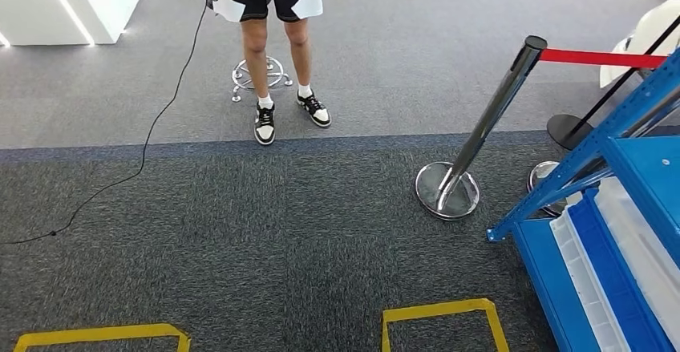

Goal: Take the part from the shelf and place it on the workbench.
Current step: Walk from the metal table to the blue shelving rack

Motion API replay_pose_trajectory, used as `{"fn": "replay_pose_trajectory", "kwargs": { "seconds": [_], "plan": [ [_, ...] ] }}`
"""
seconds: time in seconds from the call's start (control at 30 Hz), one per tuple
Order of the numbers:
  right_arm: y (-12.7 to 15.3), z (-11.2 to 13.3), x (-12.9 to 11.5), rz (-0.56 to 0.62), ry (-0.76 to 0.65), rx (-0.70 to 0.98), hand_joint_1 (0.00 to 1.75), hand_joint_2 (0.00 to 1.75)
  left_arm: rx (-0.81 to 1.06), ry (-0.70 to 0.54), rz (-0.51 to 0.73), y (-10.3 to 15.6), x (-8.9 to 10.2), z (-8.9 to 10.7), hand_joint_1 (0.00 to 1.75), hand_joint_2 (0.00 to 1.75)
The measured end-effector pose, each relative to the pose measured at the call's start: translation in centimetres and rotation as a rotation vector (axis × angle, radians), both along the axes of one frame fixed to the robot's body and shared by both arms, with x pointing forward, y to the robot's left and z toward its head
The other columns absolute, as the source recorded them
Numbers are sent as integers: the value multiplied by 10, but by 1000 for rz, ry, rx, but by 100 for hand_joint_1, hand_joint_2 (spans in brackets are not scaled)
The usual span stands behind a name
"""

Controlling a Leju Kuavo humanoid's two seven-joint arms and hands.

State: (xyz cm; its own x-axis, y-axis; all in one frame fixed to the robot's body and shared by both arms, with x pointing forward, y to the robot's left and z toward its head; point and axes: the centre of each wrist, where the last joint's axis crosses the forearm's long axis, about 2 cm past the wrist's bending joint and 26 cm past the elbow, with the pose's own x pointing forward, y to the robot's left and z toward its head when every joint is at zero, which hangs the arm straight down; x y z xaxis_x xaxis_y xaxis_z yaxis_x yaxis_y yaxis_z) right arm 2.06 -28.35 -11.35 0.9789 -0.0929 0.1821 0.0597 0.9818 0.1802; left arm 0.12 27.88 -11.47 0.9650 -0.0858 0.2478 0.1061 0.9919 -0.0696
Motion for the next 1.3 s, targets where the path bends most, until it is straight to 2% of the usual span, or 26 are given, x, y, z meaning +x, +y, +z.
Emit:
{"fn": "replay_pose_trajectory", "kwargs": {
  "seconds": [0.3,0.73,0.97,1.3],
  "plan": [
    [-2,0,-3,-1,-8,9,0,0,-3,-13,-17,-3,6,0,0,175],
    [1,0,-5,-6,-12,14,0,0,13,6,-14,-2,2,0,0,175],
    [-2,0,-6,-19,-2,10,0,0,9,30,-38,-14,-1,0,0,175],
    [-2,0,-5,-75,74,-16,0,0,-3,6,-103,-35,15,3,0,175]
  ]
}}
